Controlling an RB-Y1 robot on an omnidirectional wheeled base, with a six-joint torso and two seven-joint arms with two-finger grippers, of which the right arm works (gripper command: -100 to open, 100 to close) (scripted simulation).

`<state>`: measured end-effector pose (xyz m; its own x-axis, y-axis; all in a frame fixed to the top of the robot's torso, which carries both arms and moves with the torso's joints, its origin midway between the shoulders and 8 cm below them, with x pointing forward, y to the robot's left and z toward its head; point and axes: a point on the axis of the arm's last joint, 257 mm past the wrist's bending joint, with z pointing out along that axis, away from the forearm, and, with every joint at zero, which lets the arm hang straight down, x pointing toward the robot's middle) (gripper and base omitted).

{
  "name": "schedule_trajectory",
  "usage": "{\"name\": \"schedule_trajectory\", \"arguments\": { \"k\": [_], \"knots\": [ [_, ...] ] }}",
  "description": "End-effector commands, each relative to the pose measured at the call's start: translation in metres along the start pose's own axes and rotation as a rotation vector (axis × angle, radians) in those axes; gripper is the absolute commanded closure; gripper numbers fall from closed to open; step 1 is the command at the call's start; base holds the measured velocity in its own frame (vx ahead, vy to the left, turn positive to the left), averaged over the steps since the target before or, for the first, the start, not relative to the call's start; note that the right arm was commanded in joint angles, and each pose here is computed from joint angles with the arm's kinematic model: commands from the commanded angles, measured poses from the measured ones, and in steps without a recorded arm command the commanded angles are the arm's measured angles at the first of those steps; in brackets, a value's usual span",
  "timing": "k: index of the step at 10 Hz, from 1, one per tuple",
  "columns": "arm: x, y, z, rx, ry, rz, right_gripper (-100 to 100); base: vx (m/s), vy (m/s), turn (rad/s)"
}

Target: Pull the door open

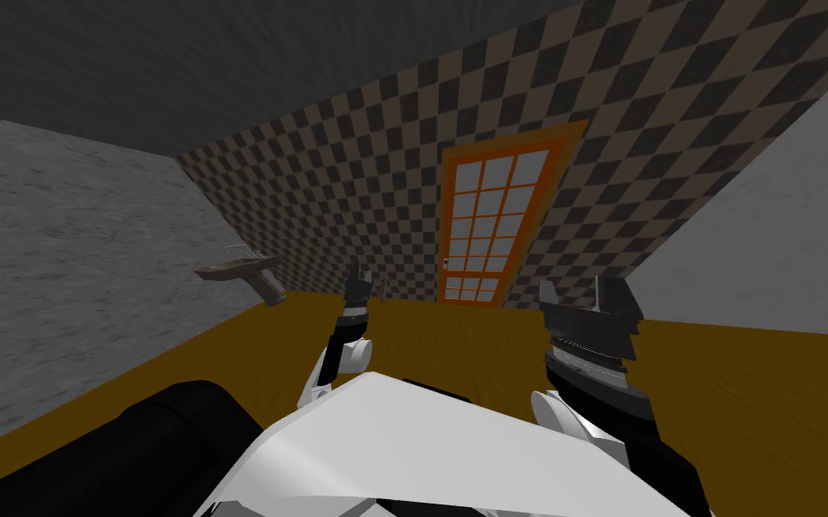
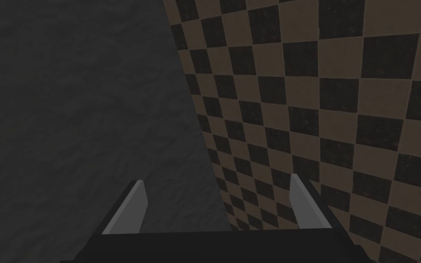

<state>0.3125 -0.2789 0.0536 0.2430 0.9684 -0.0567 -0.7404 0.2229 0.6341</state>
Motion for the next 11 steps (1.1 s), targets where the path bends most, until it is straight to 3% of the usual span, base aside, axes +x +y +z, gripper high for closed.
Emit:
{"name": "schedule_trajectory", "arguments": {
  "k": [1, 8, 11],
  "knots": [
    [0.003, -0.012, -0.0035, 0.015, 0.019, -0.037, -100, 0.071, 0.006, -0.015],
    [0.012, -0.052, -0.0173, 0.066, 0.080, -0.164, -100, 0.113, 0.027, -0.010],
    [0.016, -0.078, -0.0274, 0.097, 0.118, -0.247, -100, 0.109, 0.024, -0.014]
  ]
}}
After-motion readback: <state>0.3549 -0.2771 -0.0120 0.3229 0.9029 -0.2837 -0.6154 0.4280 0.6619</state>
